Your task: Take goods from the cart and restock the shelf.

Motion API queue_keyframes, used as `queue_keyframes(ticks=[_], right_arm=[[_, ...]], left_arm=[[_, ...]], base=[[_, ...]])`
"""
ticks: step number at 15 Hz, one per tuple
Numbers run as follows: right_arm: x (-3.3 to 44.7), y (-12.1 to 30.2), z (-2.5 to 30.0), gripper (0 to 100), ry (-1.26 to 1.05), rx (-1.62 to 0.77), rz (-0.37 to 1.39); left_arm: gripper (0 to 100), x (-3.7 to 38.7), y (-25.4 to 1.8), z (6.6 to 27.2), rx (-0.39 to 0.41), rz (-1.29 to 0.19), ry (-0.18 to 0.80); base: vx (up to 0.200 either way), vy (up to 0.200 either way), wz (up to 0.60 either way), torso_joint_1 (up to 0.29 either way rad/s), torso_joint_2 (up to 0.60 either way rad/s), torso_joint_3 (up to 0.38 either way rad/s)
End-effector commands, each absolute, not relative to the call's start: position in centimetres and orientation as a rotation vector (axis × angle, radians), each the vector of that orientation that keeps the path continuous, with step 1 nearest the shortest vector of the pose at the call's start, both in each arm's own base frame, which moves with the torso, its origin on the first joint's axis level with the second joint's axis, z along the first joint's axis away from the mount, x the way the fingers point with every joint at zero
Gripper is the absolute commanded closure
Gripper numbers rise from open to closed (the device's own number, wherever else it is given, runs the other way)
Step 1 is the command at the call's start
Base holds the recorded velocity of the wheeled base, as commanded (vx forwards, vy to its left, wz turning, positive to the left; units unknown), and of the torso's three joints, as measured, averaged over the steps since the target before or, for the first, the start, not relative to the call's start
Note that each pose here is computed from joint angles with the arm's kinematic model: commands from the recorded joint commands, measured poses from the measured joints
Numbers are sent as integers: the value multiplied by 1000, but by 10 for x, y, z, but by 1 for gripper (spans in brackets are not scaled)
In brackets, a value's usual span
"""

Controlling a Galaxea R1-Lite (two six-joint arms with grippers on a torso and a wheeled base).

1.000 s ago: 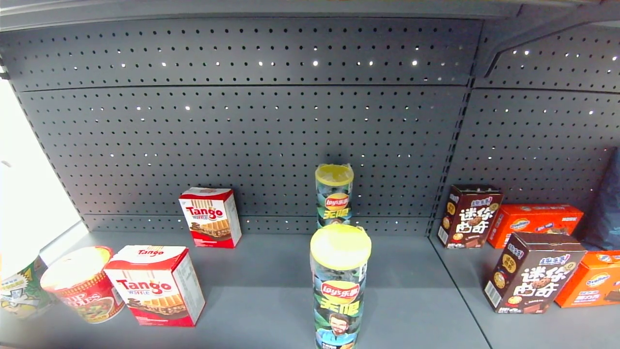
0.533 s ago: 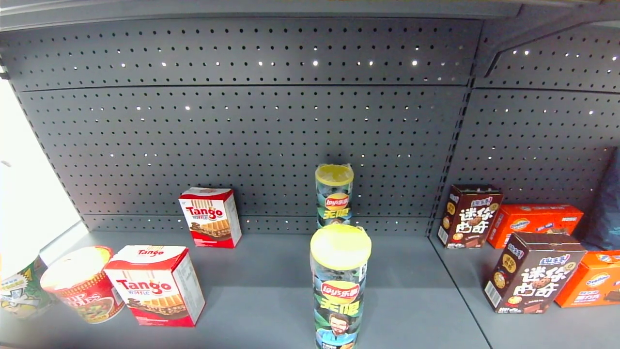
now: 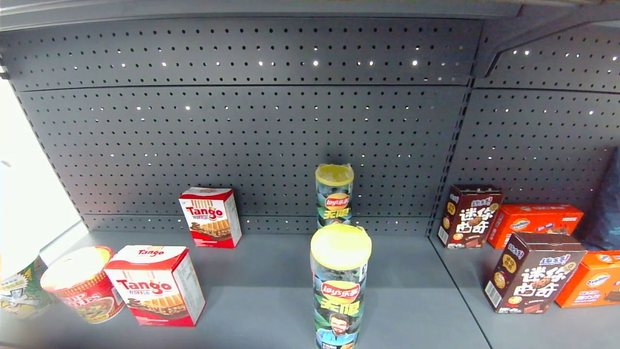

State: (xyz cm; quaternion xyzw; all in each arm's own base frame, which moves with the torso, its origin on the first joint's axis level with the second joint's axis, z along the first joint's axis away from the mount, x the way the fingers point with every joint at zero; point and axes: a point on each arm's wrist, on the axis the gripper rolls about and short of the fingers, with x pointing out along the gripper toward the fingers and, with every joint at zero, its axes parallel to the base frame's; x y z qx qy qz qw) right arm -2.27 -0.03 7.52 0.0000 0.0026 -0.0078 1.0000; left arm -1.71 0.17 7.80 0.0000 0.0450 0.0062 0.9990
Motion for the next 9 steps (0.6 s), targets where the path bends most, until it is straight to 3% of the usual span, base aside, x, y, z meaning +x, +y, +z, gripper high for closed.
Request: queue_keyframes(ticks=[1, 9], right_arm=[[-23, 0, 75, 0, 3, 0, -15], [-23, 0, 75, 0, 3, 0, -15]], left_arm=[[0, -22, 0, 76, -6, 2, 29], [0, -23, 0, 76, -9, 5, -2]], base=[[0, 0, 0, 0, 0, 0], [0, 0, 0, 0, 0, 0]])
